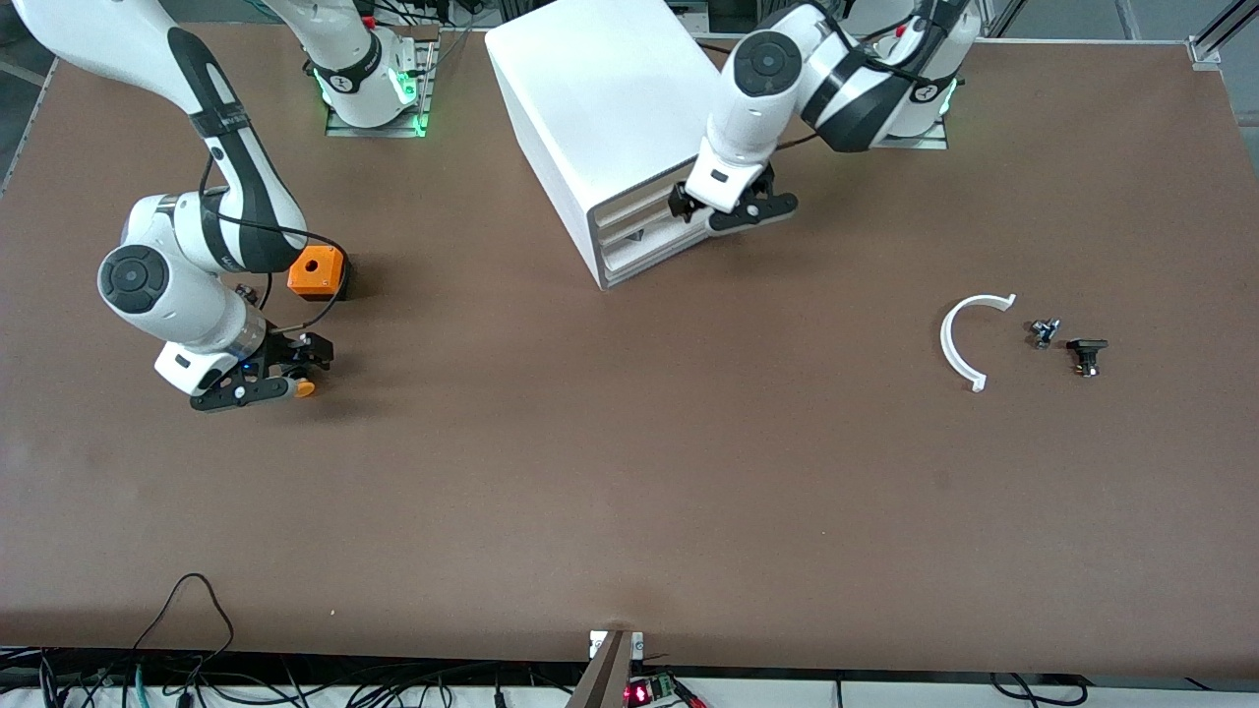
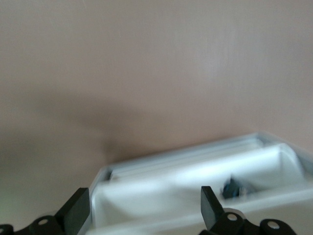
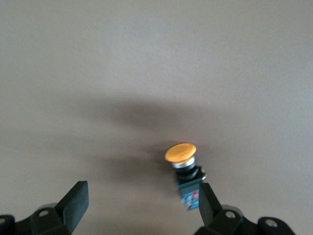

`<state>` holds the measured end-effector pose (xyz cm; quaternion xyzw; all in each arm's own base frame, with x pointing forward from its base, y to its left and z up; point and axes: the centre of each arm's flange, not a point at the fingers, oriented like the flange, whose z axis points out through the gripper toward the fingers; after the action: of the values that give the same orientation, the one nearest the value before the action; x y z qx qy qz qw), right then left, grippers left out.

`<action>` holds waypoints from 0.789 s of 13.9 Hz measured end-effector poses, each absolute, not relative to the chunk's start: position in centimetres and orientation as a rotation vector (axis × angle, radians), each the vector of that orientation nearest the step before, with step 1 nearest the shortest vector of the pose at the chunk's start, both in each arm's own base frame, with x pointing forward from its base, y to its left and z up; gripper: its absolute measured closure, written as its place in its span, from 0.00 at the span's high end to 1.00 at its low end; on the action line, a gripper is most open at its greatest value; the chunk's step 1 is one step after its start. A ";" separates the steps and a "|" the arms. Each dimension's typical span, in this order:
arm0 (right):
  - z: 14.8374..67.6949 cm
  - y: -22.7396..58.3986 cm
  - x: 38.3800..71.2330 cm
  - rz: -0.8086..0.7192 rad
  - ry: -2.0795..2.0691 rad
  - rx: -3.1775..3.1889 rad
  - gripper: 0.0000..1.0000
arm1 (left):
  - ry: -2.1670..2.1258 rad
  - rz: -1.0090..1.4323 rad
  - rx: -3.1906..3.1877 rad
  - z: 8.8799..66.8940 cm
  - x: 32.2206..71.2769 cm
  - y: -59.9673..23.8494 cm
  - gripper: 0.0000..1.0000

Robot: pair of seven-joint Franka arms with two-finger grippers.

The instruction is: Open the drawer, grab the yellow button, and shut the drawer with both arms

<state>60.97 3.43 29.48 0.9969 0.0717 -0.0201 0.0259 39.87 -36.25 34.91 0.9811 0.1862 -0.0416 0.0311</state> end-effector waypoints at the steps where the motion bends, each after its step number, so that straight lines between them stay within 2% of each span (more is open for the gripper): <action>1: 31.5 4.5 61.6 -0.098 0.147 3.081 1.00 | 0.658 -0.083 2.993 35.5 42.6 -33.8 1.00; 3: 35.4 6.1 62.6 -0.156 0.026 3.070 1.00 | 0.725 -0.001 2.955 37.3 48.2 -27.7 1.00; 6: 40.4 6.8 63.7 -0.169 -0.026 3.057 1.00 | 0.559 0.055 3.001 40.8 53.3 -19.7 1.00; 9: 44.6 6.3 64.5 -0.154 -0.077 3.052 1.00 | 0.403 0.014 3.064 47.7 55.2 -13.4 1.00; 11: 47.4 5.8 64.9 -0.127 -0.100 3.052 1.00 | 0.334 -0.025 3.090 53.6 54.4 -10.6 1.00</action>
<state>64.94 5.77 47.38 0.9977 -0.0325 -0.0415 0.0425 54.45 -10.61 53.63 0.9940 0.1073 -0.0080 0.0169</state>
